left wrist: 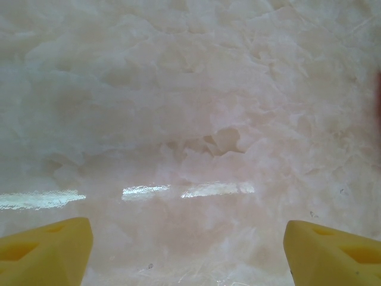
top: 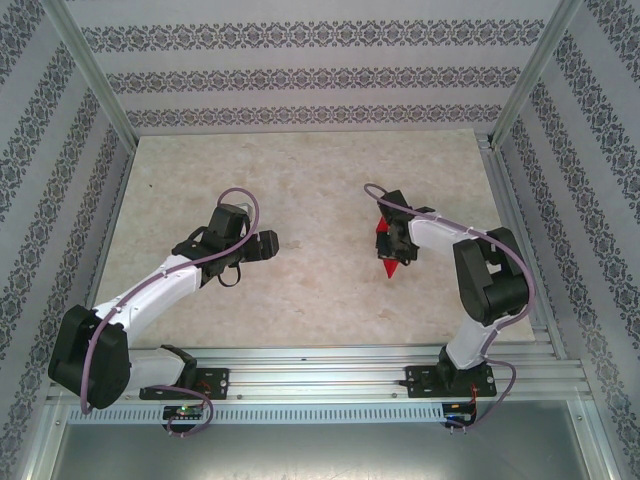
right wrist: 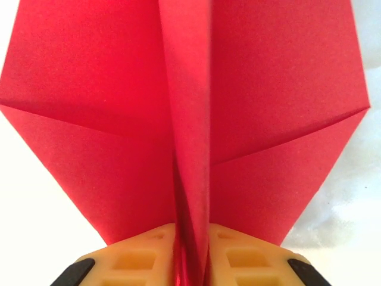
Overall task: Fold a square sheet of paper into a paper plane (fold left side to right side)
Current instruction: Move the paper plane to the top-center of the table.
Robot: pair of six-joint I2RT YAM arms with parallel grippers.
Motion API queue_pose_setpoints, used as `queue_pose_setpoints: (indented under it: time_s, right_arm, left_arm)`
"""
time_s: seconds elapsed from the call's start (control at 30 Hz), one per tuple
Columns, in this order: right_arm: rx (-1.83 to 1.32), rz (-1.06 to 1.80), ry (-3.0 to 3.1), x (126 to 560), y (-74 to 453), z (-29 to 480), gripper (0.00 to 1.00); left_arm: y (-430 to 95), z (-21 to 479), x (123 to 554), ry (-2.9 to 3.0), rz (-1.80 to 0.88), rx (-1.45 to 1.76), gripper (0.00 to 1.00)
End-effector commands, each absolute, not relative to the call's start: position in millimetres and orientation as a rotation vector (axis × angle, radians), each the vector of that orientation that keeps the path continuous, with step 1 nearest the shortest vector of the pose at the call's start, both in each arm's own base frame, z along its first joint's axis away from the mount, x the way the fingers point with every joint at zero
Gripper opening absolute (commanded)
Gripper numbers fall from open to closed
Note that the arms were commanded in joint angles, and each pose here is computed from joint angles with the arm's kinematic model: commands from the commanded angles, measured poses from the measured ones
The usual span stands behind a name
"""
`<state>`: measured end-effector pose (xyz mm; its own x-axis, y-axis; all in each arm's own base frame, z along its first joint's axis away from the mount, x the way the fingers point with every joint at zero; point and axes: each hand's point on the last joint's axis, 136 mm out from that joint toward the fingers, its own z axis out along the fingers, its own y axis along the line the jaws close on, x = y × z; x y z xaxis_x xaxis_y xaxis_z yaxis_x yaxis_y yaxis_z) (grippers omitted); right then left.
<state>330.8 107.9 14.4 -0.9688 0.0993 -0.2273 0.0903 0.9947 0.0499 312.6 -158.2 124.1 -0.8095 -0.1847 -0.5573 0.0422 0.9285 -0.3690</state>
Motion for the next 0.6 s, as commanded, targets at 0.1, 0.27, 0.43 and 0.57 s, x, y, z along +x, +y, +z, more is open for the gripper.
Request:
queue_pose_setpoints:
  time_s: [0.1,0.27,0.43,0.57]
  right_arm:
    - [0.062,0.027,2.929,342.2,116.4,22.3,0.05]
    - [0.003,-0.024,2.851,378.4,126.4,60.4,0.03]
    - [-0.001,-0.033,2.832,414.6,139.1,68.3,0.02]
    - [0.016,-0.029,2.8,446.3,149.6,67.8,0.03]
  left_arm:
    - [-146.8,153.1,320.1,2.392,-0.44,-0.091,0.88]
    - [-137.8,176.0,319.2,2.317,-0.411,-0.092,1.0]
    - [-128.2,188.2,314.1,2.276,-0.376,-0.092,1.0]
    - [-122.9,188.8,309.9,2.283,-0.344,-0.082,1.0]
